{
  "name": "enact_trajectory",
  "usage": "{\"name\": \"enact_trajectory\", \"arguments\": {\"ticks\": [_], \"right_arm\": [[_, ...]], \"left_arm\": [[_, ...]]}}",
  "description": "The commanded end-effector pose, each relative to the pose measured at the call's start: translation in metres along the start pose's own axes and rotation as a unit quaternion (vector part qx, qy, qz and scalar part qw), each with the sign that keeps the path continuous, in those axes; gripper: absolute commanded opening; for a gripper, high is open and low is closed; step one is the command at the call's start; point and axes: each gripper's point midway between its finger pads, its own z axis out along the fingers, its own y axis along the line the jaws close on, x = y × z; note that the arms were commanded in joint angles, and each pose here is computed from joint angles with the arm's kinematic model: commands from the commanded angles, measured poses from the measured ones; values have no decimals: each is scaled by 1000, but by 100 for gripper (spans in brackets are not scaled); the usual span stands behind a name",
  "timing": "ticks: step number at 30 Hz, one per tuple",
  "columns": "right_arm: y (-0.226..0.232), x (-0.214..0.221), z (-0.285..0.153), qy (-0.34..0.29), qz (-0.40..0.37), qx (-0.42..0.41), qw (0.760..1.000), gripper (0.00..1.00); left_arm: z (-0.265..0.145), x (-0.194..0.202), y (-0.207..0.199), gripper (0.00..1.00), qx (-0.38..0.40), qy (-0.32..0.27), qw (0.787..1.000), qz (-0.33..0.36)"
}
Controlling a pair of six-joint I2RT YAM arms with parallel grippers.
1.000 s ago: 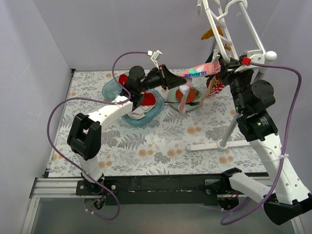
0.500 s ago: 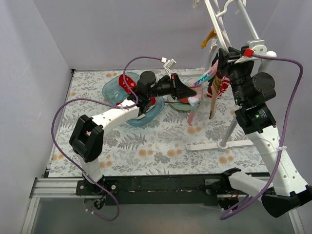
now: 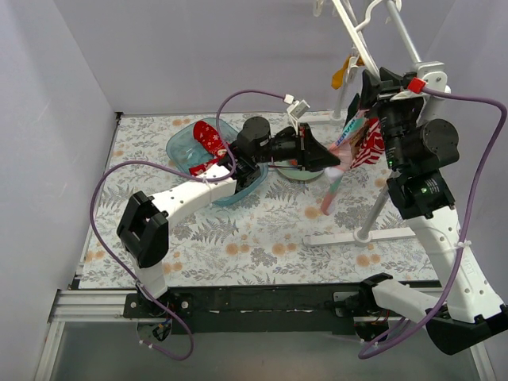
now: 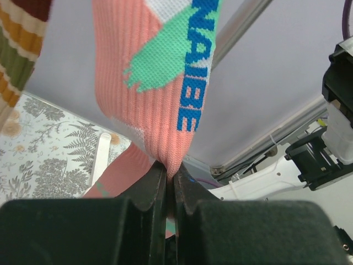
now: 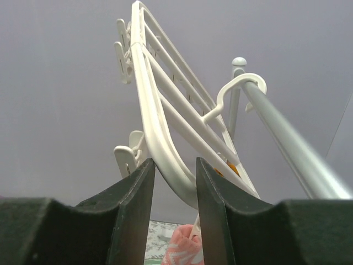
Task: Remove the socks clipped to the hanger
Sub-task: Remove the sock from the hanger.
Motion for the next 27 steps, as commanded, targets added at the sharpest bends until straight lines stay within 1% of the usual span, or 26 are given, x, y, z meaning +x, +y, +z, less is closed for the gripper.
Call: {"name": "enact_trajectory", "arguments": {"ticks": [1, 4, 8, 11, 14, 15, 19, 23, 25, 27], "right_arm": [[3, -59, 3, -91, 14, -14, 996, 43], [5, -64, 9, -100, 9, -18, 995, 44], [12, -60, 19, -109, 7, -30, 994, 46], [18, -45, 30, -94, 4, -38, 995, 46], [21, -44, 32, -89, 7, -42, 995, 47], [20, -45, 30, -88, 7, -42, 995, 48], [13, -61, 11, -90, 20, -37, 995, 54], [-2, -60, -16, -78, 37, -11, 996, 61], [-5, -53, -31, -61, 47, -7, 997, 66], [-7, -39, -38, -34, 50, -1, 998, 68]], "left_arm": [[-4, -33, -51, 0, 32, -26, 998, 48], [-6, -36, -54, 0, 30, -30, 998, 53], [-10, -39, -58, 0, 25, -39, 997, 55], [-14, -50, -62, 0, 11, -62, 996, 60], [-20, -58, -63, 0, -9, -82, 995, 58], [-22, -66, -61, 0, -26, -99, 993, 58], [-33, -78, -38, 0, -97, -123, 987, 32], [-50, -87, -23, 0, -114, -140, 983, -20], [-57, -90, -16, 0, -120, -145, 982, -26], [-60, -93, -13, 0, -127, -147, 981, -30]]}}
